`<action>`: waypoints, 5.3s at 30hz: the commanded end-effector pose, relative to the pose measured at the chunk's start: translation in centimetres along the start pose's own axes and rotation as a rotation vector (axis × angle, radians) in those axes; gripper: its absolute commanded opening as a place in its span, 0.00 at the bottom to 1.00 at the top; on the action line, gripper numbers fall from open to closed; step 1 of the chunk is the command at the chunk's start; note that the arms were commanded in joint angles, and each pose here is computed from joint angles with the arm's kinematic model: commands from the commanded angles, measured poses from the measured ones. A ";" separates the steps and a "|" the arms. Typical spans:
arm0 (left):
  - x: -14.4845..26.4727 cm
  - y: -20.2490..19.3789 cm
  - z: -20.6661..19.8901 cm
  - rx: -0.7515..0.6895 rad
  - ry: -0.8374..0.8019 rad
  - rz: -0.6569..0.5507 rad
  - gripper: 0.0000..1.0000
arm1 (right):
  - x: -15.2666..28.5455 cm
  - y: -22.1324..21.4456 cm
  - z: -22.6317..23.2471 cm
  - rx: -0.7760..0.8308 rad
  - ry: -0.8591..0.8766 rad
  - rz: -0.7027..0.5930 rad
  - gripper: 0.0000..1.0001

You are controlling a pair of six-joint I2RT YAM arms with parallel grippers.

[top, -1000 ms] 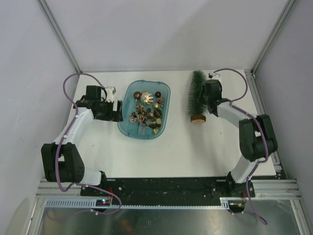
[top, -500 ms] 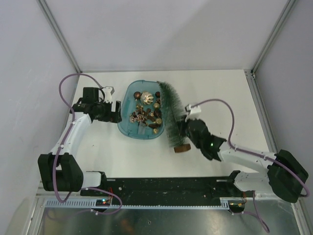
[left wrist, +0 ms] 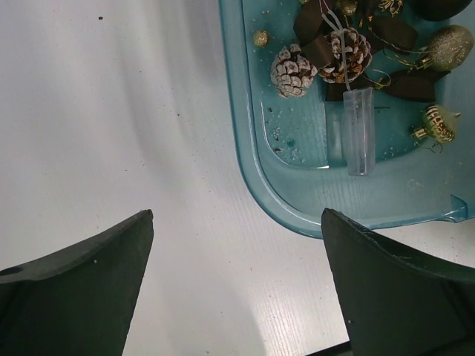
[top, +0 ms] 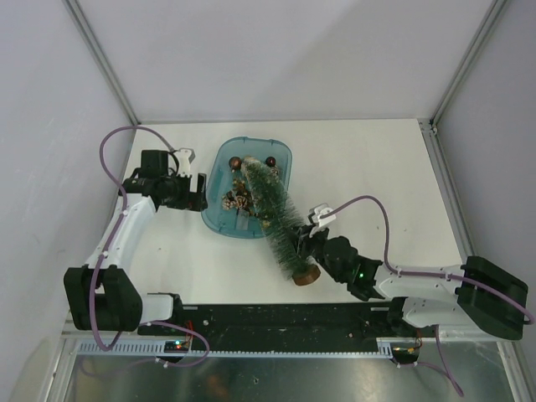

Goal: Decorate the small christmas tree

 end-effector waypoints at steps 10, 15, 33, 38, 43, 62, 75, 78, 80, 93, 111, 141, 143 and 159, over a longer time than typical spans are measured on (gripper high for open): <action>1.5 0.6 -0.3 -0.030 -0.005 -0.052 1.00 | 0.0 5.7 0.9 0.150 0.098 0.042 0.68; 1.6 0.6 -0.4 -0.032 -0.005 -0.055 1.00 | -1.7 9.1 0.9 0.193 0.099 0.038 0.76; 1.5 0.5 0.0 -0.042 0.022 -0.053 1.00 | -10.4 5.7 1.2 0.316 -0.045 0.364 0.62; 1.3 0.8 -0.1 -0.030 0.017 -0.047 1.00 | -10.8 6.2 0.9 0.306 -0.060 0.338 0.20; 1.4 0.7 -0.2 -0.029 0.004 -0.049 0.99 | -9.8 9.3 0.4 0.272 -0.058 0.251 0.01; 1.1 0.1 -0.2 -0.028 -0.002 -0.032 0.99 | 5.8 6.6 0.9 0.138 -0.036 -0.071 0.00; 1.5 0.0 -0.3 -0.018 -0.011 -0.043 1.00 | 8.5 7.0 0.2 0.149 -0.076 -0.151 0.00; 1.7 0.0 -0.5 -0.019 -0.018 -0.048 1.00 | 8.7 7.4 0.0 0.164 -0.101 -0.166 0.00; 1.9 0.1 -0.6 -0.021 -0.033 -0.052 1.00 | 9.0 7.8 -0.3 0.179 -0.139 -0.184 0.00; 3.7 -1.1 -8.2 -0.280 -0.265 -0.033 1.00 | 10.4 5.9 -1.3 0.152 -0.264 -0.241 0.00; 0.9 -4.9 -16.2 -0.626 -0.377 0.128 1.00 | 9.9 6.4 -1.5 -0.116 -0.285 -0.436 0.00; -2.6 -4.4 -15.6 -0.718 -0.263 0.101 0.03 | 12.0 5.1 0.0 -0.014 -0.180 -0.398 0.17; -2.3 -4.1 -15.5 -0.720 -0.257 0.085 0.01 | 12.5 5.0 -0.1 -0.019 -0.166 -0.387 0.27; 0.8 -5.8 -13.7 -0.772 -0.302 0.060 0.58 | 14.4 5.5 0.3 -0.005 -0.123 -0.334 0.49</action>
Point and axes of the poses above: each gripper's point midway between its finger pads, its own x axis back along the fingers, its own z axis along the line the jaws close on, y = z × x, the point moved 8 cm from there along x, back along the fingers, and after that the axes turned 15 degrees about x, right-handed, at the moved point
